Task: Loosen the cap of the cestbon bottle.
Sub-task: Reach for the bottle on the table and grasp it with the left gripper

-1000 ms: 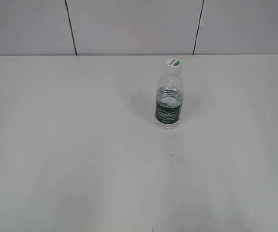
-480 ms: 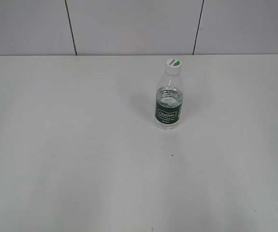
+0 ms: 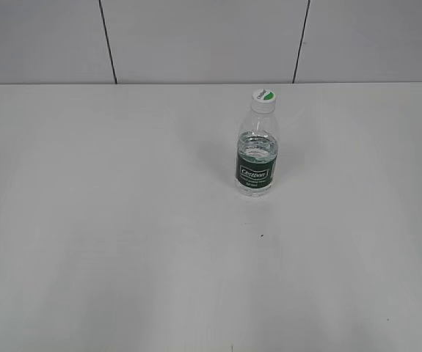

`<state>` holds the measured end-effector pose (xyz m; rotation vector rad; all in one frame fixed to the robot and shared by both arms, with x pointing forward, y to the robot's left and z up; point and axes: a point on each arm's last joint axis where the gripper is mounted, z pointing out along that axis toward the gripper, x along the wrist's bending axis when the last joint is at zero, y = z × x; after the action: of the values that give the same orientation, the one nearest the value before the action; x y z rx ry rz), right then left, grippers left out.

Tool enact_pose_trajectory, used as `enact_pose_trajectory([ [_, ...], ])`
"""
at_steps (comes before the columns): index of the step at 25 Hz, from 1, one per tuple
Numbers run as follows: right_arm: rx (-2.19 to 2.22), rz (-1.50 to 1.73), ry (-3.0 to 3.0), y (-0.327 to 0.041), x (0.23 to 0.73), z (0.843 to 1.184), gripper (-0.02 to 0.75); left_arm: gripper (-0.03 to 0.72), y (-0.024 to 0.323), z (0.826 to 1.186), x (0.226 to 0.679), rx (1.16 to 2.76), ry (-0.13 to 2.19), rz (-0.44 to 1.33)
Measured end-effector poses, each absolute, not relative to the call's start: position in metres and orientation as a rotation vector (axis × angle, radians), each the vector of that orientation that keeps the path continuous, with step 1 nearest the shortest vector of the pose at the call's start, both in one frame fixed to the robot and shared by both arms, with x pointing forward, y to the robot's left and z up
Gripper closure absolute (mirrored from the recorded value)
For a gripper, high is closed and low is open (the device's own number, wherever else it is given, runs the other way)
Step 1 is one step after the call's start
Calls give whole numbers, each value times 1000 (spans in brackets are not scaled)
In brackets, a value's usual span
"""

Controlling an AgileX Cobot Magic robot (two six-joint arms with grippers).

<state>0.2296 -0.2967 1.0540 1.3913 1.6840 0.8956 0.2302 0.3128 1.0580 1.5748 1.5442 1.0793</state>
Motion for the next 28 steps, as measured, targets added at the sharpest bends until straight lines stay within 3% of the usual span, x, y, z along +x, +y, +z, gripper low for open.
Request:
enact_pose_trajectory([
  [4, 1391, 896, 1684, -297, 230, 1054, 349, 445, 313, 1059, 230, 1569, 1538, 1091],
  [12, 1391, 892, 1683, -297, 230, 1054, 349, 445, 310, 1097, 245, 1392, 1325, 1240],
  [22, 1391, 891, 1683, -297, 230, 1054, 349, 445, 301, 1111, 352, 1452, 1271, 1208],
  [28, 1391, 891, 1683, -297, 230, 1054, 349, 445, 293, 1090, 427, 1481, 1219, 1182],
])
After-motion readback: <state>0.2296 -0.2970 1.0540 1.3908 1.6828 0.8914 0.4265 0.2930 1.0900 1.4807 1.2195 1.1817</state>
